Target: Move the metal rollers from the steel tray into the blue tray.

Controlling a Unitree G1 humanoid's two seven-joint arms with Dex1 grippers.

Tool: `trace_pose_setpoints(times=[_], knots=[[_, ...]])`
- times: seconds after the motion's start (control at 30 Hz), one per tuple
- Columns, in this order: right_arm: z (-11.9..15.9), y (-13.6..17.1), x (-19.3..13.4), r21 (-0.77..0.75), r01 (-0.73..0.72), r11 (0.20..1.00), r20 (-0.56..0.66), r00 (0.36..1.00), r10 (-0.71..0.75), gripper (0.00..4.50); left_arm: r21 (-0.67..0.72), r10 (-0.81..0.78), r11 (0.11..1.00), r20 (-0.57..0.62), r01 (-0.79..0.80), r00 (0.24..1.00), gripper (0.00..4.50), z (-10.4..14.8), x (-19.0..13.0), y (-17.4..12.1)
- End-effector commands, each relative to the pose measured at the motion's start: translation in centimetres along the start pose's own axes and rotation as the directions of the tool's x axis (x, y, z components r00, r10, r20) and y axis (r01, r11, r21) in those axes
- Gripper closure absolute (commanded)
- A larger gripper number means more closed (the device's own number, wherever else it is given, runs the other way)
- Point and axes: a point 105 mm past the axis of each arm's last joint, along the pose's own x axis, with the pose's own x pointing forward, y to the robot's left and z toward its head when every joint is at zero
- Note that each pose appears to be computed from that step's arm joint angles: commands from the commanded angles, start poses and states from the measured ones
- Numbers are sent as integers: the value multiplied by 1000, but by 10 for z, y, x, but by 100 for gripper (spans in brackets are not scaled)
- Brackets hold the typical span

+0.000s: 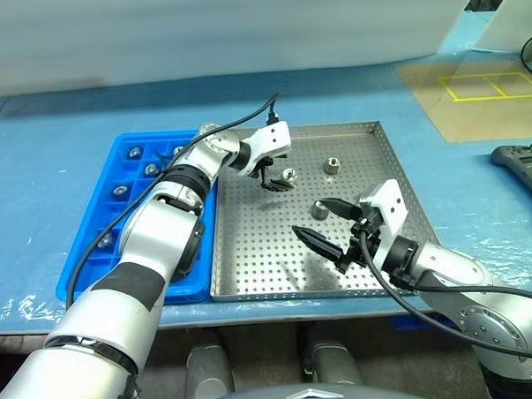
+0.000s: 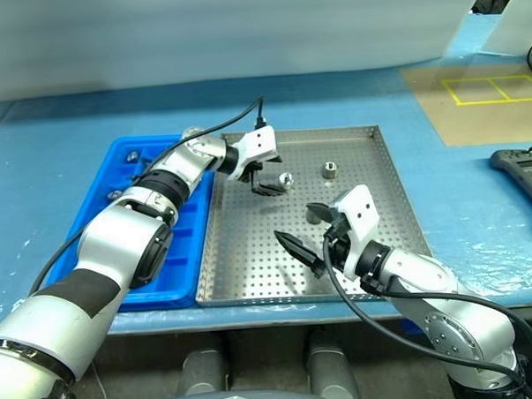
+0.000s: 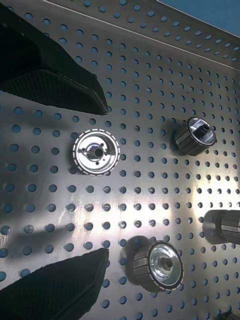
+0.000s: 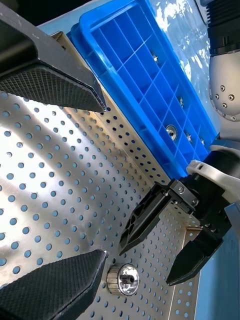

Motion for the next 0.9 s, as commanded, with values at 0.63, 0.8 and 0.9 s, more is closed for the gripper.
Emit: trace_pose_setpoints(times=[0.63, 0.8, 0.9], knots=[[13, -11, 6, -86, 25, 996, 58, 998, -20, 0, 13, 26, 1000, 53, -26, 998, 2, 5, 3, 0], [3, -6, 4, -78, -12, 997, 9, 1000, 13, 0, 3, 30, 1000, 79, -30, 996, 2, 8, 4, 0], [4, -6, 5, -79, -26, 997, 3, 1000, 26, 0, 0, 32, 999, 83, -32, 996, 2, 8, 5, -1]])
